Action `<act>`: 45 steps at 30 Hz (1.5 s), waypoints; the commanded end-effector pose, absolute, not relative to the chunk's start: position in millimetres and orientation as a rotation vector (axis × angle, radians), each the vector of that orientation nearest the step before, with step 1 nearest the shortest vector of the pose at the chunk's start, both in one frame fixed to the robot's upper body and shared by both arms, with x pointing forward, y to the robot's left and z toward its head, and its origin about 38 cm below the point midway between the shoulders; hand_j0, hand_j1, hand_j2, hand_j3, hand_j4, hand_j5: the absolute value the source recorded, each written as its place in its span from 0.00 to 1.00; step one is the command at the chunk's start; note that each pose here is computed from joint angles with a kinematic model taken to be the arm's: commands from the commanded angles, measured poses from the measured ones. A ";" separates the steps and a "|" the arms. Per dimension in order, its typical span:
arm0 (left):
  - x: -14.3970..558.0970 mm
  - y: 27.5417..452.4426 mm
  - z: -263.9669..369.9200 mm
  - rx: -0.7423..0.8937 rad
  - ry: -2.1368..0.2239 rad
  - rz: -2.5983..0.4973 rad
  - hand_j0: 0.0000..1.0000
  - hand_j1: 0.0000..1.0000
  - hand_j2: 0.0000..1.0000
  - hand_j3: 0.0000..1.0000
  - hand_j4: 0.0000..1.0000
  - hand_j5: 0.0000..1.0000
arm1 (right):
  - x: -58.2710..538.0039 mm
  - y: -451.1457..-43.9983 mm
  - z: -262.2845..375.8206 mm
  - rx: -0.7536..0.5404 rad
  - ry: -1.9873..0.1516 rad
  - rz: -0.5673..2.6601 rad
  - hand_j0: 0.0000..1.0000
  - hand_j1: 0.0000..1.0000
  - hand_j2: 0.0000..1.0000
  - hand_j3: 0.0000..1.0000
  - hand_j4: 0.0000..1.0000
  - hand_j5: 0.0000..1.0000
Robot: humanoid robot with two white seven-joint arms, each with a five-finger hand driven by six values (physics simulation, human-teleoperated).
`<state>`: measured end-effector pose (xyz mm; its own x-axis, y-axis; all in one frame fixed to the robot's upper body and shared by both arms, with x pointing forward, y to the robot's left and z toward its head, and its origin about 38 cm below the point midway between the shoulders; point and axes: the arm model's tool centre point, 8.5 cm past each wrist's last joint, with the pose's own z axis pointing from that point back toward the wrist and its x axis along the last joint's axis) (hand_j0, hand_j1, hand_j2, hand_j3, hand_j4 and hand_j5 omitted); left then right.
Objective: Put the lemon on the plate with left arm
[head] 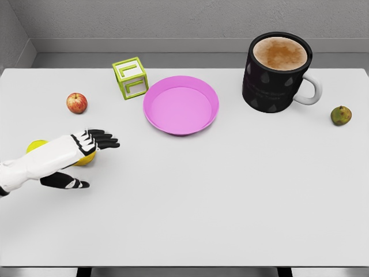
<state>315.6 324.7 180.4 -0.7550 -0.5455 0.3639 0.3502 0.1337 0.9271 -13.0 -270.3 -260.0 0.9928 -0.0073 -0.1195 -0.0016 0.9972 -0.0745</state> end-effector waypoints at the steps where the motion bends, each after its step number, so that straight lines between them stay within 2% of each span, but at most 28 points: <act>1: 316.4 325.8 182.4 0.195 -1.747 -1.695 1.00 1.00 1.00 1.00 1.00 1.00 | -13.4 -270.3 -260.0 -0.074 0.121 -0.004 1.00 1.00 1.00 1.00 1.00 1.00; 11: 313.8 329.1 179.1 0.227 -1.740 -1.700 1.00 1.00 1.00 1.00 1.00 1.00 | -14.4 -270.3 -259.9 -0.075 0.123 -0.003 1.00 1.00 1.00 1.00 1.00 1.00; 13: 315.2 317.8 176.0 0.214 -1.811 -1.622 1.00 1.00 1.00 1.00 1.00 1.00 | -14.4 -270.3 -259.9 -0.075 0.123 -0.003 1.00 1.00 1.00 1.00 1.00 1.00; 16: 317.5 325.5 188.0 0.304 -1.926 -1.491 1.00 1.00 1.00 1.00 1.00 1.00 | -14.4 -270.3 -259.9 -0.075 0.123 -0.003 1.00 1.00 1.00 1.00 1.00 1.00; 18: 317.7 327.8 188.8 0.370 -1.923 -1.530 1.00 1.00 1.00 1.00 1.00 1.00 | -14.4 -270.3 -259.9 -0.075 0.123 -0.002 1.00 1.00 1.00 1.00 1.00 1.00; 24: 313.7 322.9 179.0 0.369 -1.911 -1.549 1.00 1.00 1.00 1.00 1.00 1.00 | -14.4 -270.3 -259.9 -0.075 0.123 -0.003 1.00 1.00 1.00 1.00 1.00 1.00; 30: 308.9 321.2 167.1 0.339 -1.830 -1.633 1.00 1.00 1.00 1.00 1.00 1.00 | -14.4 -270.3 -259.9 -0.075 0.123 -0.002 1.00 1.00 1.00 1.00 1.00 1.00; 36: 325.8 328.3 167.4 0.465 -1.686 -1.682 1.00 1.00 1.00 1.00 1.00 1.00 | -14.4 -270.2 -260.0 -0.073 0.123 -0.003 1.00 1.00 1.00 1.00 1.00 1.00; 39: 329.6 333.9 158.5 0.466 -1.549 -1.698 1.00 1.00 1.00 1.00 1.00 1.00 | -14.4 -270.3 -259.9 -0.075 0.123 -0.003 1.00 1.00 1.00 1.00 1.00 1.00; 45: 330.9 332.5 163.1 0.447 -1.572 -1.680 1.00 1.00 1.00 1.00 1.00 1.00 | -14.4 -270.3 -259.9 -0.075 0.123 -0.002 1.00 1.00 1.00 1.00 1.00 1.00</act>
<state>331.1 332.1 163.0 -0.6414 -0.7308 0.2335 0.2854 0.0553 0.9568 -14.3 -270.3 -260.0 0.9925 -0.0073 -0.1219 -0.0018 0.9972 -0.0746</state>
